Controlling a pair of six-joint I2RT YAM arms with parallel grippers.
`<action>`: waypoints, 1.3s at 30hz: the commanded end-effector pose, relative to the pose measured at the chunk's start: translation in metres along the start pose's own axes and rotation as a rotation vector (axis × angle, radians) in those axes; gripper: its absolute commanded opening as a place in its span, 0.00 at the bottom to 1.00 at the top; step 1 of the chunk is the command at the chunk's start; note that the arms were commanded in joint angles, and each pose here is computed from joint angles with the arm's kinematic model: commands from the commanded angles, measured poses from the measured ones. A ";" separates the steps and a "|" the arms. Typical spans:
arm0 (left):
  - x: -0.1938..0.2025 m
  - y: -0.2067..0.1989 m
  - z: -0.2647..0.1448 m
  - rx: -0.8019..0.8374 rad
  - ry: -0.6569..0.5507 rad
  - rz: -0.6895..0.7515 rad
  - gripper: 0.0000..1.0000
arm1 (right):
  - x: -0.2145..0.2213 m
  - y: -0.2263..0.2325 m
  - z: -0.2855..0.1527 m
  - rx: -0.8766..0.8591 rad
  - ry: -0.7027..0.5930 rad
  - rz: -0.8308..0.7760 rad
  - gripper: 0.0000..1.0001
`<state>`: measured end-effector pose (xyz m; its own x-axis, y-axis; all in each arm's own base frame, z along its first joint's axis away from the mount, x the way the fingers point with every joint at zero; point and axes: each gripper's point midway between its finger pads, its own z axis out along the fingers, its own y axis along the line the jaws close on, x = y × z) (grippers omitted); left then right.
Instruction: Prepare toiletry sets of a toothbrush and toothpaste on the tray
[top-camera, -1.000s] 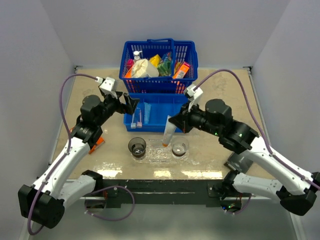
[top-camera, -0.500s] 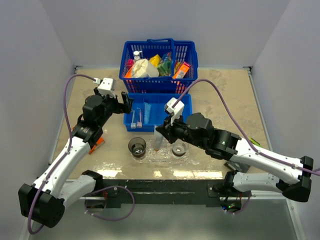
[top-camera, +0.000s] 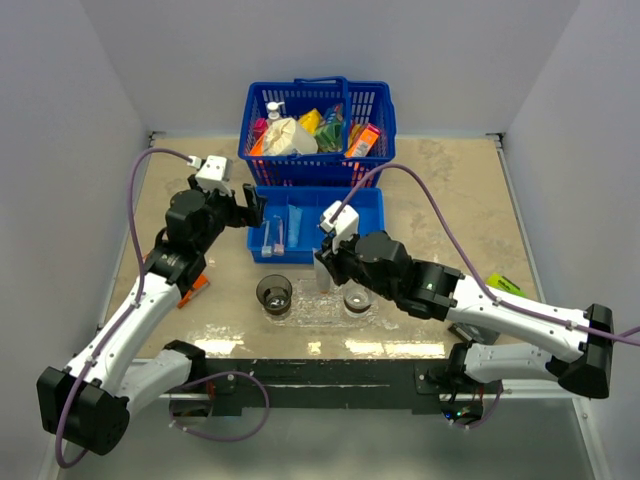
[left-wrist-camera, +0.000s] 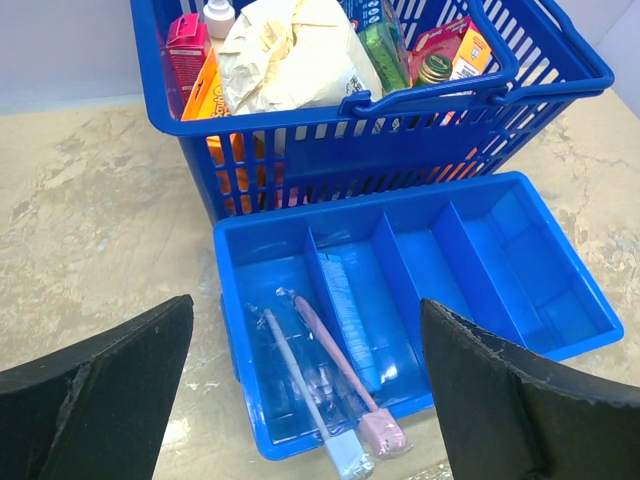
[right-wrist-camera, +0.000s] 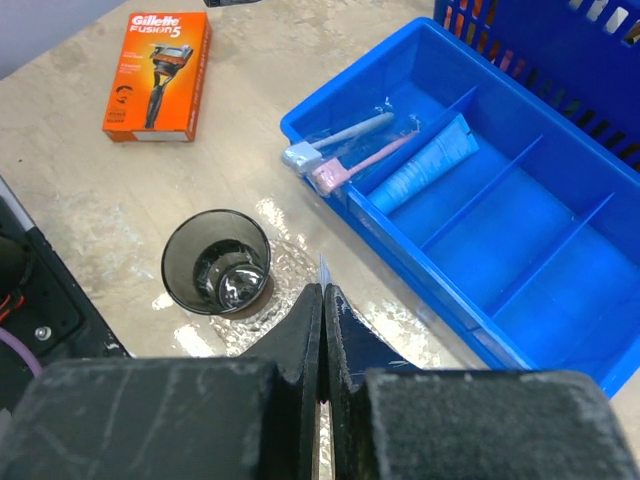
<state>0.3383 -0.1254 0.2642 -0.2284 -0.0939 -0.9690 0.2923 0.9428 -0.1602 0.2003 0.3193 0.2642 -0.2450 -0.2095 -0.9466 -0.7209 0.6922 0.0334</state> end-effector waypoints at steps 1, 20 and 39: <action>-0.025 -0.001 0.000 0.005 -0.065 0.023 0.98 | -0.026 -0.004 -0.002 0.029 -0.101 0.009 0.00; -0.021 -0.001 0.003 0.006 -0.051 0.025 0.98 | -0.007 -0.006 0.002 0.039 -0.078 0.020 0.00; -0.018 0.000 0.006 0.003 -0.040 0.031 0.98 | 0.001 -0.007 0.005 0.057 -0.108 0.028 0.00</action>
<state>0.3422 -0.1262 0.2547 -0.2496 -0.0724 -0.9656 0.2919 0.9452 -0.1463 0.2038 0.3158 0.2332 -0.2406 -0.2184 -0.9457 -0.6960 0.7180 0.0113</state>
